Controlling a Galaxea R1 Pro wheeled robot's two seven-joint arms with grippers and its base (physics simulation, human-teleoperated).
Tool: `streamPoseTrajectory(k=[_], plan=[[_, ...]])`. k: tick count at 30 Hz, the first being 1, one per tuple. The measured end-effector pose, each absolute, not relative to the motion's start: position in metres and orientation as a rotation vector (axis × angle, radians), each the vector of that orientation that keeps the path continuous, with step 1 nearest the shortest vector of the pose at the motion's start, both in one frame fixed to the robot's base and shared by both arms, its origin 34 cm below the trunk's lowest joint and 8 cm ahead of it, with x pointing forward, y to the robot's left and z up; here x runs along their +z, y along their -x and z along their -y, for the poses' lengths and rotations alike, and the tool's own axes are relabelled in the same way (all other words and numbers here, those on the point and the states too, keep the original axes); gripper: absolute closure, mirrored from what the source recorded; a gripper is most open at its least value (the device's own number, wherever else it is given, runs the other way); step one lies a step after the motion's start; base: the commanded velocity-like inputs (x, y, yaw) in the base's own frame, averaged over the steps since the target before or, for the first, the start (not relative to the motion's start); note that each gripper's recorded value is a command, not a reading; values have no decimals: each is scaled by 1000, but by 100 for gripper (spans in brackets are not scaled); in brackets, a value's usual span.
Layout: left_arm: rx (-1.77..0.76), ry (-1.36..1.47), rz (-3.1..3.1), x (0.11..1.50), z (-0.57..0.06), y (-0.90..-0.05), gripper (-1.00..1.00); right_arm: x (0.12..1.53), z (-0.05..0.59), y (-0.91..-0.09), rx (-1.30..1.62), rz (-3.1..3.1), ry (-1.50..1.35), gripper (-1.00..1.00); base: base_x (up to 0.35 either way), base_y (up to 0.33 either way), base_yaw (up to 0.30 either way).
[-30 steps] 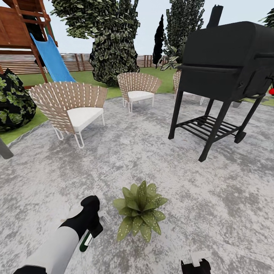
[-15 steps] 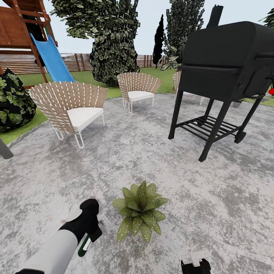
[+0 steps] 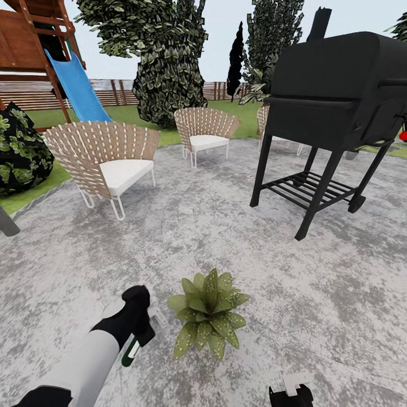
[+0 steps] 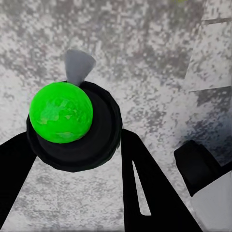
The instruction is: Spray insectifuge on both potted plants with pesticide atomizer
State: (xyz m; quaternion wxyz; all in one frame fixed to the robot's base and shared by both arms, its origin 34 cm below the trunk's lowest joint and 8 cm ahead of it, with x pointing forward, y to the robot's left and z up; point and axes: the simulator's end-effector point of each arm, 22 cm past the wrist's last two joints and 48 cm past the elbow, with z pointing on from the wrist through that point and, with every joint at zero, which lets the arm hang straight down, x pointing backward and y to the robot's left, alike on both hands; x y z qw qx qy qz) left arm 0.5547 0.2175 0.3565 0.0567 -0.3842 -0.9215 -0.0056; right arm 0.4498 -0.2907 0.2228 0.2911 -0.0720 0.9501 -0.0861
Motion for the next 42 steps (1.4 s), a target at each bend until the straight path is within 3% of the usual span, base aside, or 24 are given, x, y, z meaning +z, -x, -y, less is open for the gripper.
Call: streamPoseTrajectory(k=[10, 26, 42], plan=[[-30, 1184, 2808, 360, -228, -564, 100, 223, 290, -450, -227, -2534, 193, -100, -34, 30, -12], [-43, 1170, 2809, 360, -237, -565, 100, 223, 292, -450, -230, -2532, 184, -100, -21, 293, -94], [8, 1210, 2759, 370, -222, -561, 100, 223, 293, -450, -232, -2533, 184, -100, 187, 292, -254]])
